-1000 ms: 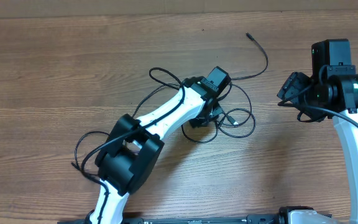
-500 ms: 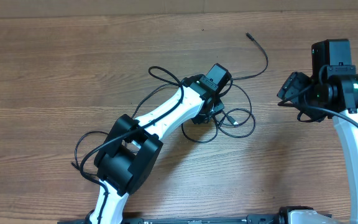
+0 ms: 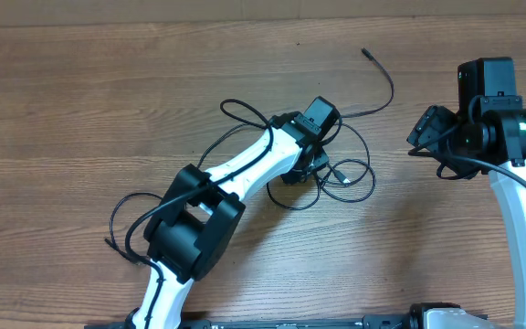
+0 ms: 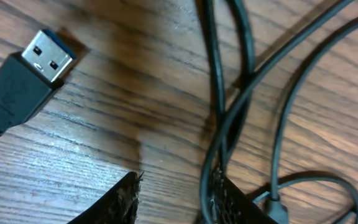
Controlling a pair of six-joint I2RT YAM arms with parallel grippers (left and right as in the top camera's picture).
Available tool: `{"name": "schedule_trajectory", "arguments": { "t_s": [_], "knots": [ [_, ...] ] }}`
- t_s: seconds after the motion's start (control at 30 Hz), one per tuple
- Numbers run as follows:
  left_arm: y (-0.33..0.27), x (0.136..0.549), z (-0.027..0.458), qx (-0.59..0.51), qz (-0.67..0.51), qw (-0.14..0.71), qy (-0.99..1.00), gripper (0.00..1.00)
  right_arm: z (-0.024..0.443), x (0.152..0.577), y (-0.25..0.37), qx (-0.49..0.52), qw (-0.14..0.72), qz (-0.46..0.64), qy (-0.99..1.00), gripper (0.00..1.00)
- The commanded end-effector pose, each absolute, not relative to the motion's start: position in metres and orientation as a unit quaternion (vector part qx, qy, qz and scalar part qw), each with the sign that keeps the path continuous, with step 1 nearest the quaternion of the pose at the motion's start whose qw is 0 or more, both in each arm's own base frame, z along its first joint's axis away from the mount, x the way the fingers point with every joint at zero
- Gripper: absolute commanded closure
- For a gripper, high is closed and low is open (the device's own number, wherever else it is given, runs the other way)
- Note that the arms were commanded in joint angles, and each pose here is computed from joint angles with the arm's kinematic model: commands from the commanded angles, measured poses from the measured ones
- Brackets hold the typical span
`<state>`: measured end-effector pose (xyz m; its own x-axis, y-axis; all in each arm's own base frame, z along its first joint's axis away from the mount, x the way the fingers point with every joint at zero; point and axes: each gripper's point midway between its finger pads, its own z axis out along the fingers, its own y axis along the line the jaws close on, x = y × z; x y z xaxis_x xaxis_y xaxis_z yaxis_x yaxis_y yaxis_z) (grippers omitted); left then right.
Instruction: Untangle cables
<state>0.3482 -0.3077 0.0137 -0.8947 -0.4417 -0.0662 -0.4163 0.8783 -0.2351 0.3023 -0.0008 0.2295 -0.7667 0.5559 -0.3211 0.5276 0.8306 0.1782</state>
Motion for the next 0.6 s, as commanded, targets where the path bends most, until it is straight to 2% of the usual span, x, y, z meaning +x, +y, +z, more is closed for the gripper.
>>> {"name": "schedule_trajectory", "arguments": {
  "t_s": [0.0, 0.2, 0.3, 0.57],
  "knots": [
    [-0.307, 0.340, -0.001, -0.203, -0.088, 0.054, 0.974, 0.61, 0.232, 0.302, -0.004, 0.293, 0.191, 0.035, 0.936, 0.30],
    [-0.302, 0.336, -0.004, -0.203, -0.076, 0.048, 0.975, 0.63, 0.232, 0.302, -0.004, 0.293, 0.191, 0.035, 0.936, 0.30],
    [-0.296, 0.332, -0.007, -0.204, -0.062, 0.044, 0.976, 0.75, 0.232, 0.302, -0.004, 0.293, 0.191, 0.035, 0.936, 0.30],
    [-0.290, 0.323, -0.015, -0.209, -0.050, 0.033, 0.976, 0.72, 0.232, 0.302, -0.004, 0.293, 0.191, 0.034, 0.936, 0.30]
  ]
}}
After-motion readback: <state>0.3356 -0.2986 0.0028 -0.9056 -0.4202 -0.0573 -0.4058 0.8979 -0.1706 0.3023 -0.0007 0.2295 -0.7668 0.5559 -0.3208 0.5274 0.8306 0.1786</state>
